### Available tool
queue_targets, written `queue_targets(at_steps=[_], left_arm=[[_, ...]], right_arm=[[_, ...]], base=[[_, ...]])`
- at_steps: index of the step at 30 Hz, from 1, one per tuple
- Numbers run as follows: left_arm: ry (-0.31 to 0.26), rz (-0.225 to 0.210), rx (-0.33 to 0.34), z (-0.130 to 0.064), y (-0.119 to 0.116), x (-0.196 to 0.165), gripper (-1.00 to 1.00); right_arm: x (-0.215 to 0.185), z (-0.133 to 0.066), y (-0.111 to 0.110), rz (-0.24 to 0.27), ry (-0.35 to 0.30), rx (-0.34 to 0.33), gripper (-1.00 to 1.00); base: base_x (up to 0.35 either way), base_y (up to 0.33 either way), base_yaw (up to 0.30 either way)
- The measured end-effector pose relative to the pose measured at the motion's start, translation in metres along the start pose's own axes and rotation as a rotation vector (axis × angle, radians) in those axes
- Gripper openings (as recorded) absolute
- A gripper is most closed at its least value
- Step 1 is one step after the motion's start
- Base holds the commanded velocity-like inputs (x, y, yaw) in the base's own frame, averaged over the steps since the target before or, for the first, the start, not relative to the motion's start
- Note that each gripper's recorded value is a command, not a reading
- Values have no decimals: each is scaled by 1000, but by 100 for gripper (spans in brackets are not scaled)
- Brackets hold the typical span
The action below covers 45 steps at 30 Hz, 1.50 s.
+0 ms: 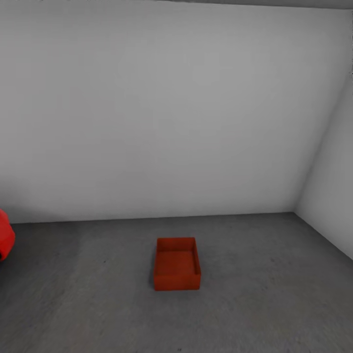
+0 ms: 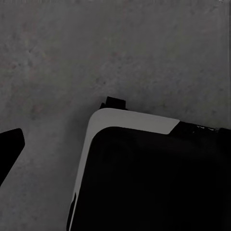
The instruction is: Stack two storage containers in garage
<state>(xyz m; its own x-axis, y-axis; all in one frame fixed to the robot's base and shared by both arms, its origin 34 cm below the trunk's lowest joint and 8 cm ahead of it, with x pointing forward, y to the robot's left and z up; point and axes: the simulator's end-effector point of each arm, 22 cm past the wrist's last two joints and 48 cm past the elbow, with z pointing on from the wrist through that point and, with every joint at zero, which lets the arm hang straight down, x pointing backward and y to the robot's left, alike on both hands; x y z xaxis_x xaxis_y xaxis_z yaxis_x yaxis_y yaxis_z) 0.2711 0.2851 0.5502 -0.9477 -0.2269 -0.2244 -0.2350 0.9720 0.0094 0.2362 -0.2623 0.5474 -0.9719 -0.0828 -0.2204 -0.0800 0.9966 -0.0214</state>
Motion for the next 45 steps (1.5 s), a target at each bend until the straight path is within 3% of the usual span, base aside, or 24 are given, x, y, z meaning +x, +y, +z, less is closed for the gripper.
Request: queue_targets(at_steps=[45], left_arm=[[-80, -21, 27, -5, -16, -30, 100]], right_arm=[[-29, -2, 6, 1, -73, -11, 100]], base=[[0, 0, 0]])
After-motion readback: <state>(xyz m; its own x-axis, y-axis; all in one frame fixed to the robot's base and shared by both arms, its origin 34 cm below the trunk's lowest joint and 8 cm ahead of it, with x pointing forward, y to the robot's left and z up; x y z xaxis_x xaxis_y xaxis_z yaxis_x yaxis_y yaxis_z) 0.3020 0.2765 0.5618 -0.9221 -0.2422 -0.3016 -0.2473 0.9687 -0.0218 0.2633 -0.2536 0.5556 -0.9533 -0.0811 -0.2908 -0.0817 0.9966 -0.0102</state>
